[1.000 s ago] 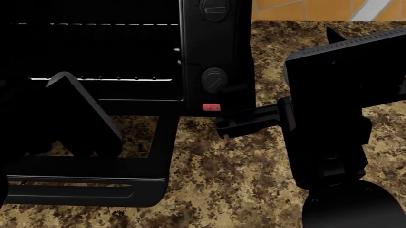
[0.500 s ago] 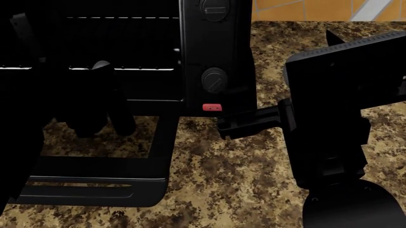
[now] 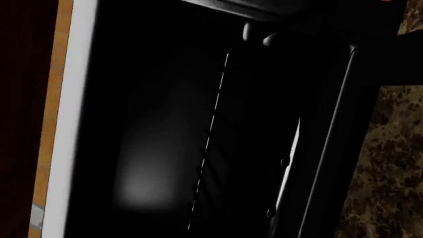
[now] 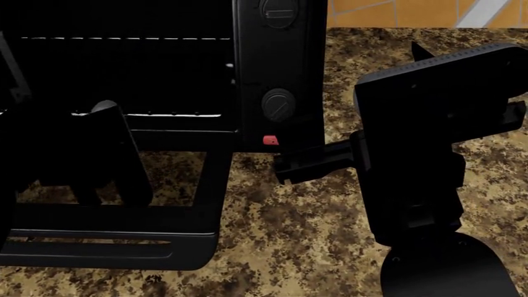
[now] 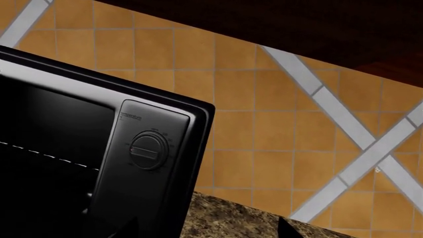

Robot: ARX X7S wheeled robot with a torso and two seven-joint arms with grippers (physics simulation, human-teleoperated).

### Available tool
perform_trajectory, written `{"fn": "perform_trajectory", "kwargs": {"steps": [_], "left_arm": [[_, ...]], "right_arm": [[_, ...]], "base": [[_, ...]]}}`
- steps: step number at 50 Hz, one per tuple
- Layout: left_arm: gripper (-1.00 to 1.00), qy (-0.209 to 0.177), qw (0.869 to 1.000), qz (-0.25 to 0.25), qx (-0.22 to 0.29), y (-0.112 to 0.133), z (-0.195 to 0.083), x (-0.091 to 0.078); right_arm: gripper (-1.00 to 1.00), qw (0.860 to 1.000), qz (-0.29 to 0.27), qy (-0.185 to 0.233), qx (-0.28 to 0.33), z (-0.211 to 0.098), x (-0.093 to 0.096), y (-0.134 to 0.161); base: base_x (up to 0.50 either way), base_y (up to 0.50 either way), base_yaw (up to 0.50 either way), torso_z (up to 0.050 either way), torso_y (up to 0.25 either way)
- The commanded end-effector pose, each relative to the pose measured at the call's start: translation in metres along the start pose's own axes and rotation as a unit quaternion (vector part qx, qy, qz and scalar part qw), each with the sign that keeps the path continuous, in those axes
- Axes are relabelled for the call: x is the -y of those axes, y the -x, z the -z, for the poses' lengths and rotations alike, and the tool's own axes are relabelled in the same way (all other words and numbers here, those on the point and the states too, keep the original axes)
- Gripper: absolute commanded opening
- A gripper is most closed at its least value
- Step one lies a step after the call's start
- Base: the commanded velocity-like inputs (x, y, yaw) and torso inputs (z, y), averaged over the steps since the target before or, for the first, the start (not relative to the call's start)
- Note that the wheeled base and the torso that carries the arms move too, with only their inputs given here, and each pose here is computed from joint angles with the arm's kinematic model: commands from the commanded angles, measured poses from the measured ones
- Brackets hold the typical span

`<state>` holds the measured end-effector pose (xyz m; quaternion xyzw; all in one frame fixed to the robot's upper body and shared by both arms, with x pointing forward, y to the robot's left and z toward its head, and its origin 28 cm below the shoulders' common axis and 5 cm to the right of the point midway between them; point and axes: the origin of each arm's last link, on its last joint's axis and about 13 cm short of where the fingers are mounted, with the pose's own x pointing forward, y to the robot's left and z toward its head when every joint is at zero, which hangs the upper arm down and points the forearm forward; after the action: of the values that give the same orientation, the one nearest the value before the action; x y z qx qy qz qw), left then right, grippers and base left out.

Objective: Fully slide the toaster oven rack0 out.

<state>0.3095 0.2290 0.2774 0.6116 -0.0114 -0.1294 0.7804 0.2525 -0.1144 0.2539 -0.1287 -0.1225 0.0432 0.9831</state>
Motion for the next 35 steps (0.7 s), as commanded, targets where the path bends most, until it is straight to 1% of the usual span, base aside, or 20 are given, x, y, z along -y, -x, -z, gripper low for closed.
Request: {"fn": "perform_trajectory", "kwargs": {"steps": [1, 6, 10, 12, 13, 15, 16, 17, 22, 29, 32, 35], "left_arm": [[-1.0, 0.042, 0.995, -0.091, 0.001, 0.064, 0.001, 0.023], [-1.0, 0.029, 0.994, -0.104, 0.019, 0.095, -0.007, 0.029], [-1.0, 0.024, 0.993, -0.115, 0.022, 0.102, -0.006, 0.031], [-1.0, 0.018, 0.997, -0.072, 0.027, 0.108, -0.008, 0.038], [-1.0, 0.017, 0.996, -0.077, 0.03, 0.113, -0.009, 0.037], [-1.0, 0.016, 0.99, -0.138, 0.033, 0.124, -0.011, 0.031], [-1.0, 0.021, 0.988, -0.147, 0.034, 0.126, -0.012, 0.029], [1.0, 0.02, 0.988, -0.151, 0.033, 0.129, -0.012, 0.028], [1.0, 0.018, 0.985, -0.165, 0.034, 0.144, -0.012, 0.028], [1.0, 0.021, 0.979, -0.196, 0.047, 0.175, -0.016, 0.024], [1.0, 0.024, 0.978, -0.202, 0.051, 0.182, -0.015, 0.023], [1.0, 0.025, 0.977, -0.207, 0.051, 0.184, -0.014, 0.023]], "right_arm": [[1.0, 1.0, 0.001, 0.002, -0.001, -0.001, 0.002, 0.001], [1.0, 1.0, 0.0, 0.001, -0.001, -0.001, 0.002, 0.001], [1.0, 1.0, 0.0, 0.0, 0.0, -0.001, 0.002, 0.001], [1.0, 1.0, 0.0, 0.0, -0.001, -0.001, 0.002, 0.001], [1.0, 1.0, 0.0, 0.0, 0.0, -0.001, 0.001, 0.001], [1.0, 1.0, -0.002, -0.001, -0.001, -0.001, 0.001, 0.001], [1.0, 1.0, -0.002, 0.0, -0.001, -0.001, 0.001, 0.001], [1.0, 1.0, -0.002, 0.0, -0.001, 0.0, 0.001, 0.001], [1.0, 1.0, -0.001, 0.001, 0.001, -0.002, 0.001, 0.002], [1.0, 1.0, -0.003, 0.002, 0.002, -0.003, 0.0, 0.002], [1.0, 1.0, -0.003, 0.002, 0.003, -0.004, -0.001, 0.002], [1.0, 1.0, -0.003, 0.003, 0.002, -0.004, -0.001, 0.002]], "base": [[-0.01, 0.0, 0.01, 0.0, 0.0], [-0.01, 0.0, 0.01, 0.0, 0.009], [-0.01, 0.01, 0.01, 0.0, 0.006], [0.0, 0.0, 0.01, 0.0, 0.006], [0.0, 0.0, 0.01, 0.0, 0.011], [0.0, 0.0, 0.01, 0.0, 0.005], [-0.01, 0.0, 0.0, 0.0, 0.0], [0.0, 0.0, 0.0, 0.0, 0.0], [0.0, 0.0, 0.0, 0.0, 0.0], [0.0, 0.0, 0.0, 0.0, 0.0], [0.0, 0.0, 0.0, 0.0, 0.0], [0.0, 0.0, 0.0, 0.0, 0.0]]}}
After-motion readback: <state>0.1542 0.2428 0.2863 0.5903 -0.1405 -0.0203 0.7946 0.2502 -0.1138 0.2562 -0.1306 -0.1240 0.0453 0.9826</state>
